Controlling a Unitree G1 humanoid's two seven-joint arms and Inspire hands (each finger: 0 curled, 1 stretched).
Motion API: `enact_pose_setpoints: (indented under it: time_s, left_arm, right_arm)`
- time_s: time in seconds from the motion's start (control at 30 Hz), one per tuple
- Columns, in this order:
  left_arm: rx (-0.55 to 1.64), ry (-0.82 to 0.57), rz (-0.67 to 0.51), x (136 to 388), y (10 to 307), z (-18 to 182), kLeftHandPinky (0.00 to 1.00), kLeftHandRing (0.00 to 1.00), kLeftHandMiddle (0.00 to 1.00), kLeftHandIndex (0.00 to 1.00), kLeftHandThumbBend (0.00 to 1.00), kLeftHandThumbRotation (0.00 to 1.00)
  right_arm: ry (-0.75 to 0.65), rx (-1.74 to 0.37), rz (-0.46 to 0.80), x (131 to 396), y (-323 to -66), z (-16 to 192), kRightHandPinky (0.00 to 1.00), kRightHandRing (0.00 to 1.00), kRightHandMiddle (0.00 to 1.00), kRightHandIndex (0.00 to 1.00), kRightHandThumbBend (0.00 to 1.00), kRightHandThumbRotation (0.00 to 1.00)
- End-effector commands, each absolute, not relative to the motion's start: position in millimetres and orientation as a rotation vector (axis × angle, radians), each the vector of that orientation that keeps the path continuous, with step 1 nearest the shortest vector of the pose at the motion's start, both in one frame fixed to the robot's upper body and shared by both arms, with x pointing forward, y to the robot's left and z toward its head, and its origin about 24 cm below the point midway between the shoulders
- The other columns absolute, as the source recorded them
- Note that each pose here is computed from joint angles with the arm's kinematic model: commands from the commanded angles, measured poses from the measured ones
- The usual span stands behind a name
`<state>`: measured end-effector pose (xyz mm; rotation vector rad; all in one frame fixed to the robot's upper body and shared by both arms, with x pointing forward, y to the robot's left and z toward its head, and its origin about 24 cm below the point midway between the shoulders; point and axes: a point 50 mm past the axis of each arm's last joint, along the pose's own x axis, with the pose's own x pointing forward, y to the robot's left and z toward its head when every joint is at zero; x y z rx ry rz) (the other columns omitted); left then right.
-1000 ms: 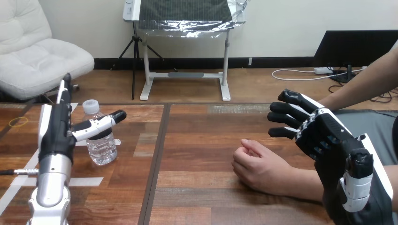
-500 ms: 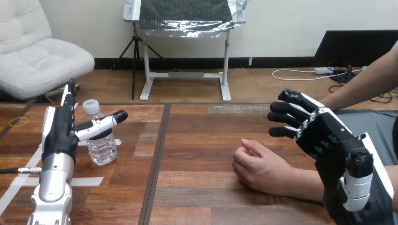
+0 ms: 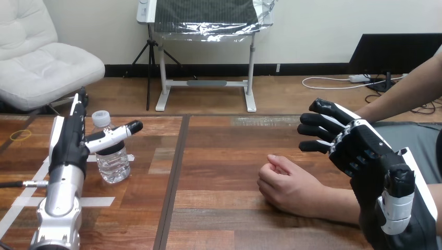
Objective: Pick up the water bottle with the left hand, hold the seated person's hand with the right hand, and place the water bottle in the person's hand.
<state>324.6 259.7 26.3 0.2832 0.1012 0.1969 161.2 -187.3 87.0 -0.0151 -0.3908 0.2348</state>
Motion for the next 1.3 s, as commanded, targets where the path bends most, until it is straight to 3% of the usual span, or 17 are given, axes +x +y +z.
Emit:
enact_pose_setpoints:
  time_s: [0.0,1.27]
  left_arm:
    - [0.286,0.026,0.196,345,257,56,1.0,1.0,1.0,1.0,0.94,0.21]
    - [0.255,0.125,0.209,351,251,46,1.0,1.0,1.0,1.0,0.99,0.24]
  right_arm:
    - [-0.464,-0.03,0.246,169,-187,101,0.71,0.79,0.79,0.82,1.0,1.0]
    - [-0.47,-0.036,0.243,168,-189,103,0.7,0.78,0.79,0.81,1.0,1.0]
